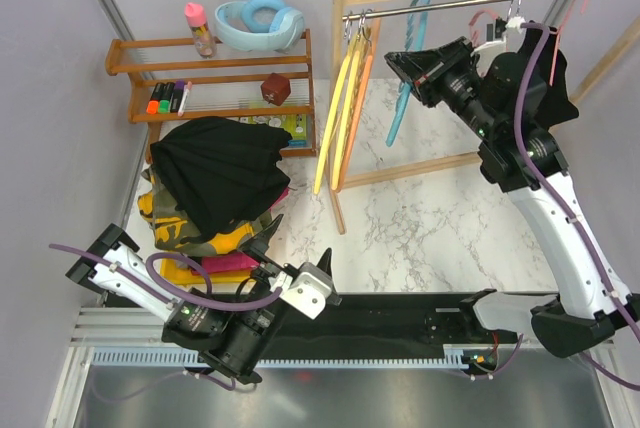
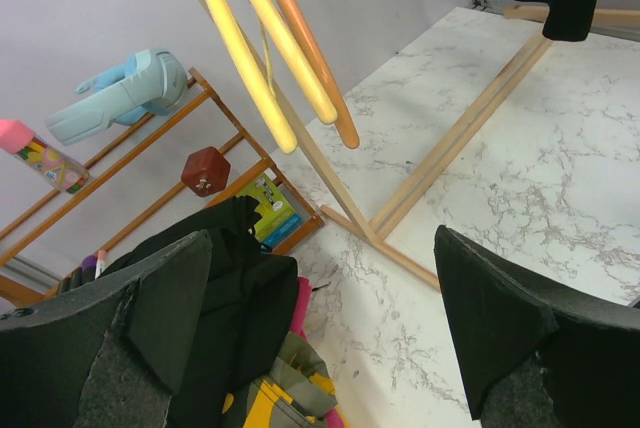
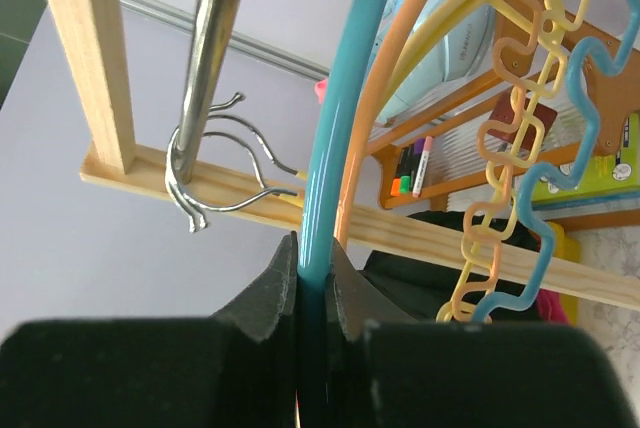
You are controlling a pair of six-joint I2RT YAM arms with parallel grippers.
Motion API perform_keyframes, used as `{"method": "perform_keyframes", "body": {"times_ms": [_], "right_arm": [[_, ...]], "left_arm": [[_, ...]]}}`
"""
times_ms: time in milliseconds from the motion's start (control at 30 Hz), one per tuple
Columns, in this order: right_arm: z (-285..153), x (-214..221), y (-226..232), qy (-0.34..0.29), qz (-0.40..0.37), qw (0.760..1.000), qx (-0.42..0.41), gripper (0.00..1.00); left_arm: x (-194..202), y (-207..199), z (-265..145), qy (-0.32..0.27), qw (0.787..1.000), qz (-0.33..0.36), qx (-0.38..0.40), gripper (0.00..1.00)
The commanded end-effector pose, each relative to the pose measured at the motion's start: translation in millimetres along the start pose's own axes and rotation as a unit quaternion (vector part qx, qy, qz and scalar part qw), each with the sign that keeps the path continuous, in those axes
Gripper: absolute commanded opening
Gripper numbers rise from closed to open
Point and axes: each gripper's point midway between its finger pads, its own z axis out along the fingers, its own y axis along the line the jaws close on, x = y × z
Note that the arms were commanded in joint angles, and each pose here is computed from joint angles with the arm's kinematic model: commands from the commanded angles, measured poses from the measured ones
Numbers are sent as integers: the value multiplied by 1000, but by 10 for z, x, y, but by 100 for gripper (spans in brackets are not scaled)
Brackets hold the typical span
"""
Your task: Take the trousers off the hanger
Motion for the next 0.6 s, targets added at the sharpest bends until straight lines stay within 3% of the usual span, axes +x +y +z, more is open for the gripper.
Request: {"method": "perform_keyframes", "body": {"times_ms": [0,567], "right_arm": [[-274,-111,464,-16,1,997,-82,0],[-472,178,26,23,-12,998,-49,0]], "left_arm": [[-114,-196,-535,3,970,-209,126,98],[-65,-154,-475,8,970,-214,112,98]]}}
